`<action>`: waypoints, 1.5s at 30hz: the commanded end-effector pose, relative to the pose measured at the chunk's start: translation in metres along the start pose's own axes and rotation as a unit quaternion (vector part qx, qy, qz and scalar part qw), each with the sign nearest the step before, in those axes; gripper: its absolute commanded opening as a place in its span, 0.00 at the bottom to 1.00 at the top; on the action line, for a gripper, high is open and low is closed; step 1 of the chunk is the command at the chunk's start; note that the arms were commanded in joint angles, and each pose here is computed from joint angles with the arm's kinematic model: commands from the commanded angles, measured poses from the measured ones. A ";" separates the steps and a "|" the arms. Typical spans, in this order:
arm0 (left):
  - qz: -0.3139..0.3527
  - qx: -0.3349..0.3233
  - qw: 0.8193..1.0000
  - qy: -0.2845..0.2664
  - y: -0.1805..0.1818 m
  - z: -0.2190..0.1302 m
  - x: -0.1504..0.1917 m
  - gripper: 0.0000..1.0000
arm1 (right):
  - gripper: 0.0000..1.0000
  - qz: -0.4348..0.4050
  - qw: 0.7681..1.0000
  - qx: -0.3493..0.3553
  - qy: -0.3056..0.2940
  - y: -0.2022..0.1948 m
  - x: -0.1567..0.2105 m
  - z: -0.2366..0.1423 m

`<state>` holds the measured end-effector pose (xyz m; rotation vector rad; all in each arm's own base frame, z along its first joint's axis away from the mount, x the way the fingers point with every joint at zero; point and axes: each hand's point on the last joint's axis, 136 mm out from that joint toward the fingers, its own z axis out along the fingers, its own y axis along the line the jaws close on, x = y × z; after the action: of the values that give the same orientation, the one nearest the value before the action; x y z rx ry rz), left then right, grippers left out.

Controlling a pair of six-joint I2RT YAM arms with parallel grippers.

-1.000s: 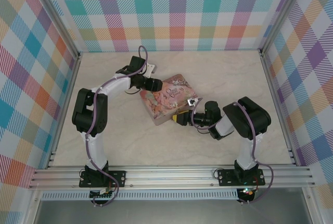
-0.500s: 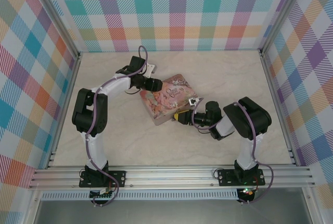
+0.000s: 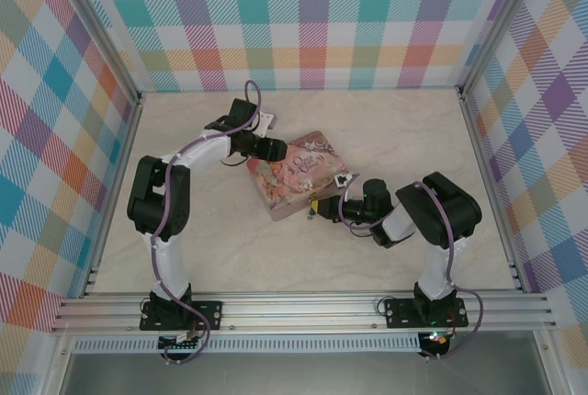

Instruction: Unlock the padlock with the key

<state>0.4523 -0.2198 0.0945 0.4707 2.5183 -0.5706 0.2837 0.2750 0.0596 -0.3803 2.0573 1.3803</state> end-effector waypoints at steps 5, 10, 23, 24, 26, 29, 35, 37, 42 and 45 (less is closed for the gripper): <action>-0.007 -0.038 0.997 0.064 0.012 0.010 0.038 0.72 | 0.10 -0.030 0.999 -0.019 -0.018 0.016 -0.012 -0.004; -0.007 -0.043 0.997 0.063 0.013 0.007 0.041 0.72 | 0.06 -0.021 0.999 -0.004 -0.033 0.016 -0.019 -0.007; -0.034 -0.053 0.997 0.033 0.010 -0.014 0.053 0.73 | 0.03 0.072 0.991 0.066 -0.088 -0.002 -0.035 -0.021; -0.034 -0.054 0.997 0.032 0.009 -0.015 0.054 0.73 | 0.03 0.078 0.991 0.062 -0.092 -0.001 -0.037 -0.020; -0.033 -0.059 0.997 0.031 0.007 -0.017 0.057 0.73 | 0.03 0.088 0.990 0.052 -0.098 0.002 -0.041 -0.019; -0.033 -0.067 0.997 0.029 0.009 -0.019 0.060 0.74 | 0.03 0.103 0.988 0.044 -0.109 0.003 -0.047 -0.017; -0.034 -0.080 0.996 0.035 0.015 -0.016 0.066 0.74 | 0.03 0.132 0.980 0.052 -0.136 -0.004 -0.057 -0.017; -0.035 -0.081 0.995 0.035 0.016 -0.014 0.067 0.75 | 0.03 0.144 0.977 0.057 -0.147 -0.006 -0.062 -0.017; -0.033 -0.094 0.994 0.040 0.022 -0.010 0.069 0.76 | 0.03 0.164 0.971 0.059 -0.162 -0.008 -0.072 -0.015; -0.032 -0.100 0.994 0.041 0.025 -0.006 0.068 0.77 | 0.03 0.179 0.966 0.066 -0.172 -0.013 -0.075 -0.015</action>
<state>0.4334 -0.1876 0.0978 0.3093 2.4835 -0.3904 0.3235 0.2429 0.0687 0.2716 2.1073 1.3278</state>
